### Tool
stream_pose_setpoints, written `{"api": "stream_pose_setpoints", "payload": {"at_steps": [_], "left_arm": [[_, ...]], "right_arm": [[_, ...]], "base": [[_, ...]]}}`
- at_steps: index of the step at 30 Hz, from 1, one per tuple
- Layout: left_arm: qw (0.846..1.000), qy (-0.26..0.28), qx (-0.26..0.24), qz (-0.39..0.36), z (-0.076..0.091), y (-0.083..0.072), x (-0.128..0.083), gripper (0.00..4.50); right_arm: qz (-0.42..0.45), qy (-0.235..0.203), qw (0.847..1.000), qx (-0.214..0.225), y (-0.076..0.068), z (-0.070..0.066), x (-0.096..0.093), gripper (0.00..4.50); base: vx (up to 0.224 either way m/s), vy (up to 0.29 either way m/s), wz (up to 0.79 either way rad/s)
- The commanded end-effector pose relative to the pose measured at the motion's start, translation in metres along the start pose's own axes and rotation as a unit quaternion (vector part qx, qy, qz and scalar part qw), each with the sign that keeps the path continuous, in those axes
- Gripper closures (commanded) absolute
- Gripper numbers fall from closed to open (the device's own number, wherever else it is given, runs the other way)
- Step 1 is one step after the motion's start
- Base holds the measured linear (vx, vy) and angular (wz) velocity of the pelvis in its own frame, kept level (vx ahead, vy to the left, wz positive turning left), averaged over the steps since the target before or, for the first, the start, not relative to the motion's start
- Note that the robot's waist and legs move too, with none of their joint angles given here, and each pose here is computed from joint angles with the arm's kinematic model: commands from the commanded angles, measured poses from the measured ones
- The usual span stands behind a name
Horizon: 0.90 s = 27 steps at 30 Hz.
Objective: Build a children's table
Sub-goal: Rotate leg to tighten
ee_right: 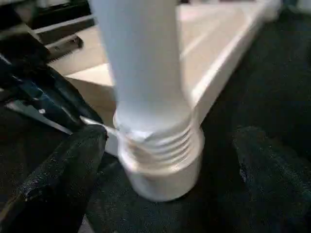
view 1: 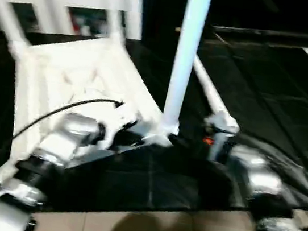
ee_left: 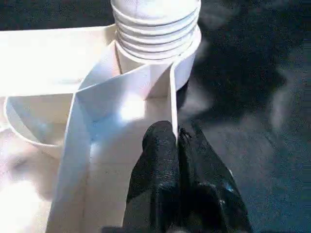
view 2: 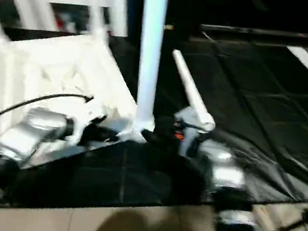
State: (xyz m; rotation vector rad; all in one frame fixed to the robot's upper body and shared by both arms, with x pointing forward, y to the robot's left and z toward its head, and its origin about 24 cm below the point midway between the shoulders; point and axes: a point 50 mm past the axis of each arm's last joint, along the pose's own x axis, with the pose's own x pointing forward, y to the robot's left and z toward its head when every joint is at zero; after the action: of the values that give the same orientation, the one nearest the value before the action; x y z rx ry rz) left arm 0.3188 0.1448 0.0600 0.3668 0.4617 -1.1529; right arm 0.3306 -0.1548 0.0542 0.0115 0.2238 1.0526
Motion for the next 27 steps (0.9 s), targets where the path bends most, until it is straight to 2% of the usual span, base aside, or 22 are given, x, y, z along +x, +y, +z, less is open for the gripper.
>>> {"api": "stream_pose_setpoints", "payload": {"at_steps": [1, 3, 6, 9, 17, 18, 21, 22, 27], "left_arm": [[0.998, -0.011, 0.031, -0.049, 0.007, -0.006, 0.003, 4.5], [0.995, 0.0, 0.037, -0.092, 0.002, -0.011, 0.001, 4.5], [0.993, 0.004, 0.039, -0.109, 0.0, -0.013, 0.001, 4.5], [0.983, 0.026, 0.059, -0.169, -0.006, -0.019, 0.001, 4.5], [0.973, 0.039, 0.084, -0.209, -0.005, -0.023, 0.003, 4.5], [0.972, 0.042, 0.088, -0.216, -0.005, -0.023, 0.003, 4.5], [0.967, 0.048, 0.097, -0.232, -0.005, -0.025, 0.002, 4.5], [0.967, 0.048, 0.097, -0.232, -0.005, -0.025, 0.002, 4.5], [0.961, 0.057, 0.11, -0.248, -0.006, -0.027, 0.002, 4.5]], "right_arm": [[0.041, 0.006, 0.999, -0.02, 0.003, 0.007, -0.001, 0.04], [0.082, 0.032, 0.995, -0.043, 0.005, 0.007, -0.006, 0.04], [0.099, 0.043, 0.993, -0.054, 0.007, 0.007, -0.008, 0.04], [0.174, 0.081, 0.978, -0.084, 0.018, 0.004, -0.005, 0.04], [0.201, 0.103, 0.969, -0.096, 0.024, -0.002, 0.003, 0.04], [0.205, 0.105, 0.968, -0.096, 0.024, -0.002, 0.003, 0.2], [0.217, 0.105, 0.966, -0.096, 0.026, -0.003, 0.006, 0.2], [0.217, 0.105, 0.966, -0.096, 0.026, -0.003, 0.006, 0.48], [0.239, 0.107, 0.961, -0.095, 0.029, -0.004, 0.006, 0.77]], "base": [[0.0, 0.0, 0.0], [0.0, 0.0, 0.0], [0.0, 0.0, 0.0], [0.0, 0.0, 0.0], [0.0, 0.0, 0.0], [0.0, 0.0, 0.0], [0.0, 0.0, 0.0], [0.0, 0.0, 0.0], [0.0, 0.0, 0.0]]}}
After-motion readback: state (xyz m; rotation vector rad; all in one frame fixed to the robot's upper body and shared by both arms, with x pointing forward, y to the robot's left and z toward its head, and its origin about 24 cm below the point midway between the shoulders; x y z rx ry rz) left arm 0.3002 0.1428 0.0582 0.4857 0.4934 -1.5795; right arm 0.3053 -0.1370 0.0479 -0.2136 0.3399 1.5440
